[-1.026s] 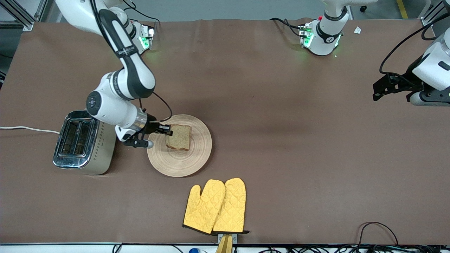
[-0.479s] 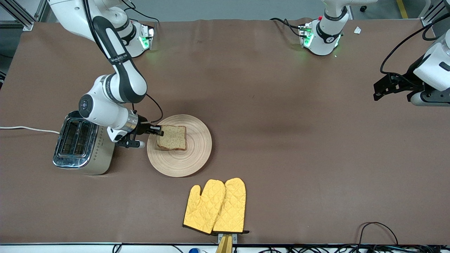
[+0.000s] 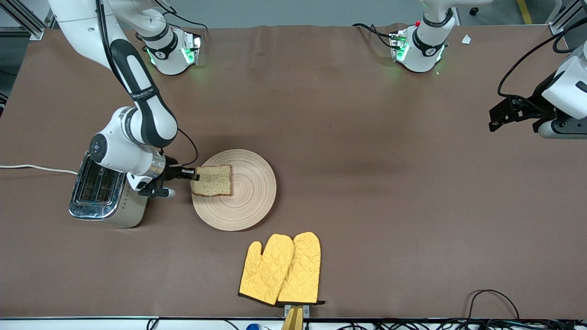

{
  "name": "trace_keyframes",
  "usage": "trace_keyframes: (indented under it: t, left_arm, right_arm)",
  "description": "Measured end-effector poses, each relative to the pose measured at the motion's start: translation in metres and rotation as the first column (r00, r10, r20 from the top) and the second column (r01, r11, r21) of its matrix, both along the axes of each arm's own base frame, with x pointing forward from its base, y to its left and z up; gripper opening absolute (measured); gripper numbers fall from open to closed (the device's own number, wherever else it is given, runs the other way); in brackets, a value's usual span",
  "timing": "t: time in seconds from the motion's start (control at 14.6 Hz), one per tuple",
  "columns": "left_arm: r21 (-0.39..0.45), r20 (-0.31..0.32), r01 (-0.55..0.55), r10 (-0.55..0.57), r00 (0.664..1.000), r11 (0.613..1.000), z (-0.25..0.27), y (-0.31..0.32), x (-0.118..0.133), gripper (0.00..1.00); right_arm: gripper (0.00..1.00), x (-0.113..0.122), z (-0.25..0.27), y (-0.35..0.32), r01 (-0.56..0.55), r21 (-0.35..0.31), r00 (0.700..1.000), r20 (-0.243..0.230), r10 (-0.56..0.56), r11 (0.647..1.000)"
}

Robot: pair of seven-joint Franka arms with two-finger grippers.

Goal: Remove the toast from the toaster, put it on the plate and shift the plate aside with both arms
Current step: 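Lower the bread onto the plate and open the right gripper, then withdraw the right gripper while the left gripper reaches the plate rim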

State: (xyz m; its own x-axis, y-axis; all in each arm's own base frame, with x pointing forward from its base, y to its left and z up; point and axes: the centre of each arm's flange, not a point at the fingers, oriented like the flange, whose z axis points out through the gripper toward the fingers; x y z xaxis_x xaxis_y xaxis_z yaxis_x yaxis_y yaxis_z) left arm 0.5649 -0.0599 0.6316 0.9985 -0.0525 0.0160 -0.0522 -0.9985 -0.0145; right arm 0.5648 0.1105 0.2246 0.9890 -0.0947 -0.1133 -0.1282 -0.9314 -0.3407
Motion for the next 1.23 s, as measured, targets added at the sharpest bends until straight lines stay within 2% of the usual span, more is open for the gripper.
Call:
trace_keyframes:
  t: [0.07,0.34,0.41,0.75,0.96,1.23]
  left_arm:
    - [0.0,-0.001,-0.001,0.001,1.0,1.0,0.0,0.001,0.0,1.0]
    - [0.0,-0.001,0.002,-0.002,1.0,1.0,-0.001,-0.001,0.0,1.0]
    - [0.0,-0.001,0.003,-0.003,1.0,1.0,-0.001,-0.002,0.0,1.0]
    - [0.0,-0.002,0.019,-0.019,1.0,1.0,-0.001,0.0,0.0,1.0]
    - [0.001,-0.006,0.023,-0.023,1.0,1.0,-0.003,0.0,0.002,1.0]
    - [-0.005,-0.019,0.031,-0.031,0.999,1.0,-0.01,-0.005,0.004,1.0]
  right_arm:
    - [0.14,0.0,-0.001,0.001,-0.002,0.0,1.0,-0.001,0.002,1.0]
    - [0.16,0.0,0.001,0.004,-0.007,0.002,1.0,0.002,0.007,1.0]
    - [0.22,0.0,0.001,0.004,-0.007,0.002,1.0,0.002,0.007,1.0]
    - [0.74,0.004,0.005,0.005,-0.01,0.003,1.0,0.013,0.01,1.0]
    - [0.99,0.011,0.014,0.004,-0.067,-0.04,0.997,0.042,0.069,0.997]
    - [1.0,0.025,0.057,-0.01,-0.151,-0.129,0.981,0.102,0.164,0.98]
